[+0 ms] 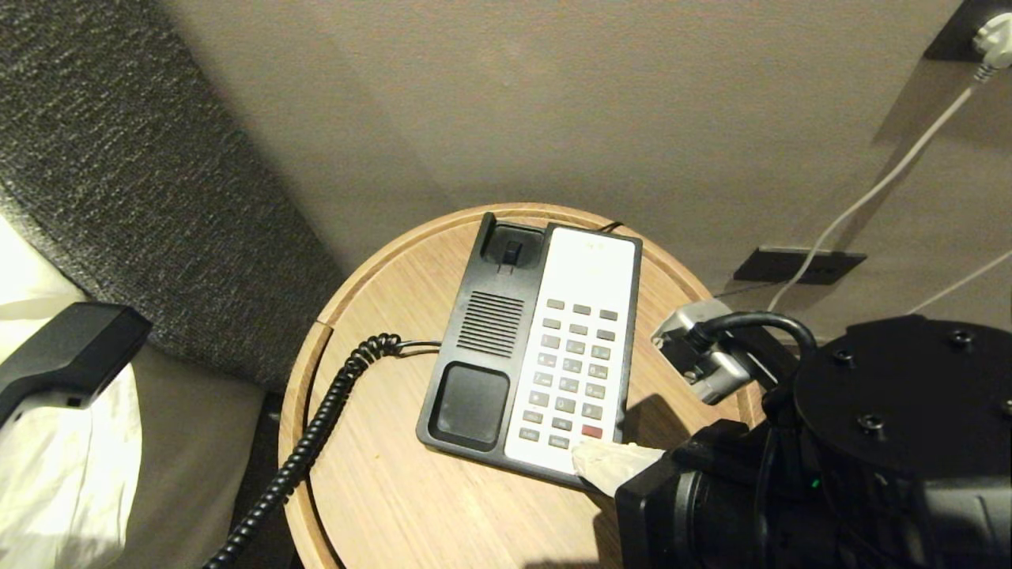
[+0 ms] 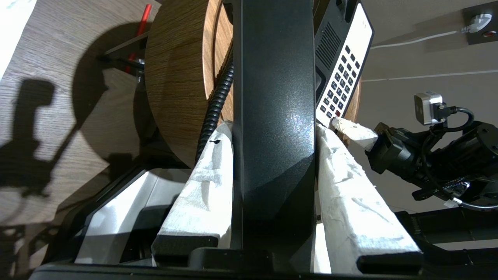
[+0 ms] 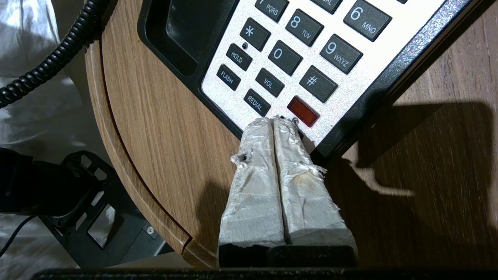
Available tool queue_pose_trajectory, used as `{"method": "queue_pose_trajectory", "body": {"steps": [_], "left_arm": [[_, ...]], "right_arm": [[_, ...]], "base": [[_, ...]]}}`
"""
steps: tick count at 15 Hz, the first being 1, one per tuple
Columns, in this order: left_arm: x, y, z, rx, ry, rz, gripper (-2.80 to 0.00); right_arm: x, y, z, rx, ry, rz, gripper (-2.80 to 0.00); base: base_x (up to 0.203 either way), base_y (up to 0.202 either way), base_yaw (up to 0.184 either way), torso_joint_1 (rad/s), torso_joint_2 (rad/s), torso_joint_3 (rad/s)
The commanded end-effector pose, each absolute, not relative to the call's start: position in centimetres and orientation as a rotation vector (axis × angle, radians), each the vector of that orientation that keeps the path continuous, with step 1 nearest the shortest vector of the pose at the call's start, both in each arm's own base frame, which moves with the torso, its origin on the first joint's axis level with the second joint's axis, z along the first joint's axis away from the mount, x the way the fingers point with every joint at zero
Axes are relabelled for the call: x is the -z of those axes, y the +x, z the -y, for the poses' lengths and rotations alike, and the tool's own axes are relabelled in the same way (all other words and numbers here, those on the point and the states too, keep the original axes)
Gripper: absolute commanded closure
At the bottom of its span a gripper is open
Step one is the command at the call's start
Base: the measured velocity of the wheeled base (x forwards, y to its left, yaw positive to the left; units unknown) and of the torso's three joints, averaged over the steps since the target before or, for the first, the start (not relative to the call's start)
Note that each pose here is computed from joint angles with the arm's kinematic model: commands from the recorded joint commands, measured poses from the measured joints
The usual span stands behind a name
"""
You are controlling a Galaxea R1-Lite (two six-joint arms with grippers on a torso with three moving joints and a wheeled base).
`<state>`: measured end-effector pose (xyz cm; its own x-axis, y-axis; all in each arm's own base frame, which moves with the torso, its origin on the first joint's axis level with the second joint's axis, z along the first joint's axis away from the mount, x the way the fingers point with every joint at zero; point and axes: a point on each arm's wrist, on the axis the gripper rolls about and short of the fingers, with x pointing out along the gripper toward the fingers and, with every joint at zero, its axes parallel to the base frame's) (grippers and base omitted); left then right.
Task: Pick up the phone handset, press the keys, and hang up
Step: Dial the number
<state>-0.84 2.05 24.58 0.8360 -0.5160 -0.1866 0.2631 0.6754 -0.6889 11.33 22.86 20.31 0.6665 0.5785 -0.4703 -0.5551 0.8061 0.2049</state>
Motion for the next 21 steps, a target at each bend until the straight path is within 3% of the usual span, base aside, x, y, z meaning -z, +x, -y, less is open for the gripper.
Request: {"method": "queue_pose_trajectory", "body": {"steps": [1, 21], "left_arm": [[-24.46, -0.86, -2.09, 0.447, -0.705, -0.389, 0.0], [-24.59, -1.02, -2.27, 0.45, -0.712, -0.383, 0.0]], "right_arm": [[-20.59, 11.38, -22.94, -0.64, 0.055, -0.539, 0.0], [-20.28, 11.63, -22.11, -0.613, 0.049, -0.545, 0.0]], "base": [[0.0, 0.0, 0.0, 0.0, 0.0, 0.0], [0.0, 0.0, 0.0, 0.0, 0.0, 0.0]]}}
